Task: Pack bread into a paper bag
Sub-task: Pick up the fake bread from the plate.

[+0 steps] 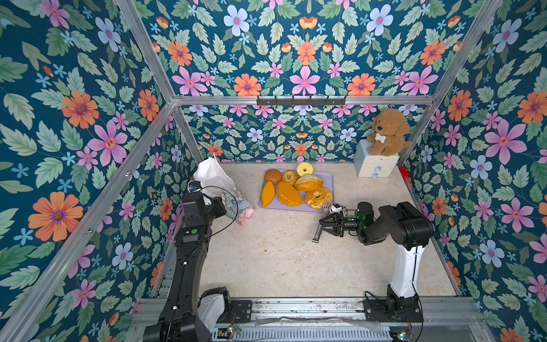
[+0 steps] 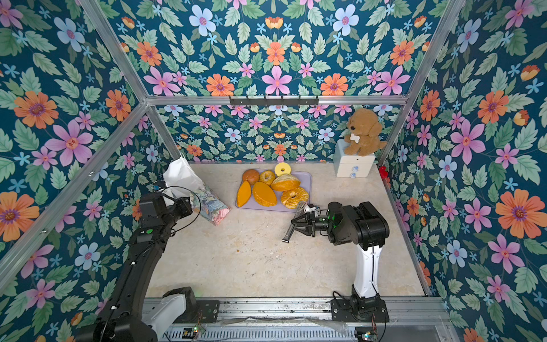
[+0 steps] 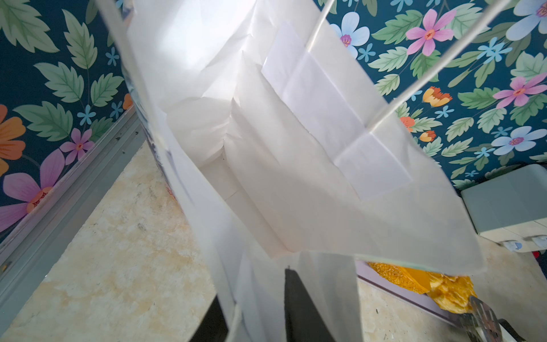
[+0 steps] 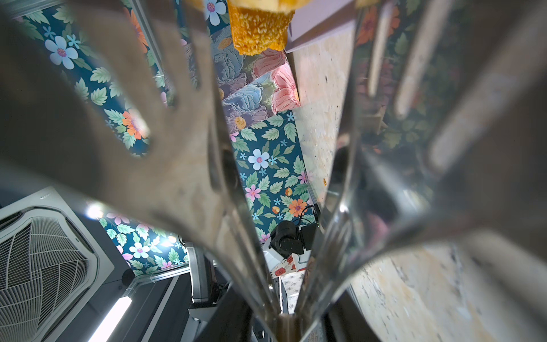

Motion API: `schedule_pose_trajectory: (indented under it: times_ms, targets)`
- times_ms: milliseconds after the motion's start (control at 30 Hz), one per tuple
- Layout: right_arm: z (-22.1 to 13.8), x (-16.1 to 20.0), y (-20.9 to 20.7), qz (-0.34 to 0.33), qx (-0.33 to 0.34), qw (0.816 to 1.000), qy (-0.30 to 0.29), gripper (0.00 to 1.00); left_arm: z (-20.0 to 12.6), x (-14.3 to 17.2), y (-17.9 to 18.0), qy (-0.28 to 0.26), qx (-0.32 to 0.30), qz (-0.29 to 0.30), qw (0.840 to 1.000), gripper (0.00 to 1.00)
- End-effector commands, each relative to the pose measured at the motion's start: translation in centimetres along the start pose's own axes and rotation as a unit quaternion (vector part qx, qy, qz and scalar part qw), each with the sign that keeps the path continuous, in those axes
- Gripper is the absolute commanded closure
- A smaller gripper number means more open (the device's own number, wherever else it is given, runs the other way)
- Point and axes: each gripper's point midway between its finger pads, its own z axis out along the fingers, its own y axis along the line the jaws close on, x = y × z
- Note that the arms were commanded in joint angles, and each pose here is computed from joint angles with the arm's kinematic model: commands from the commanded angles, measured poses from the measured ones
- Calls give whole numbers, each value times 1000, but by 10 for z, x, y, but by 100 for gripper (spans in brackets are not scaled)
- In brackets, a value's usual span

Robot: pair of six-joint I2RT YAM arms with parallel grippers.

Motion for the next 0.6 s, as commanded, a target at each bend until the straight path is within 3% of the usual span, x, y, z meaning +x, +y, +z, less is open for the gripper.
schedule_pose_trajectory:
  times_ms: [0, 567]
  targets:
    - [0, 1, 12, -33, -7, 999, 3, 61, -2, -4, -1, -7, 1, 4, 1000, 69]
    - [5, 8, 2, -30, 26, 999, 13, 60, -2, -4, -2, -7, 4, 5, 1000, 69]
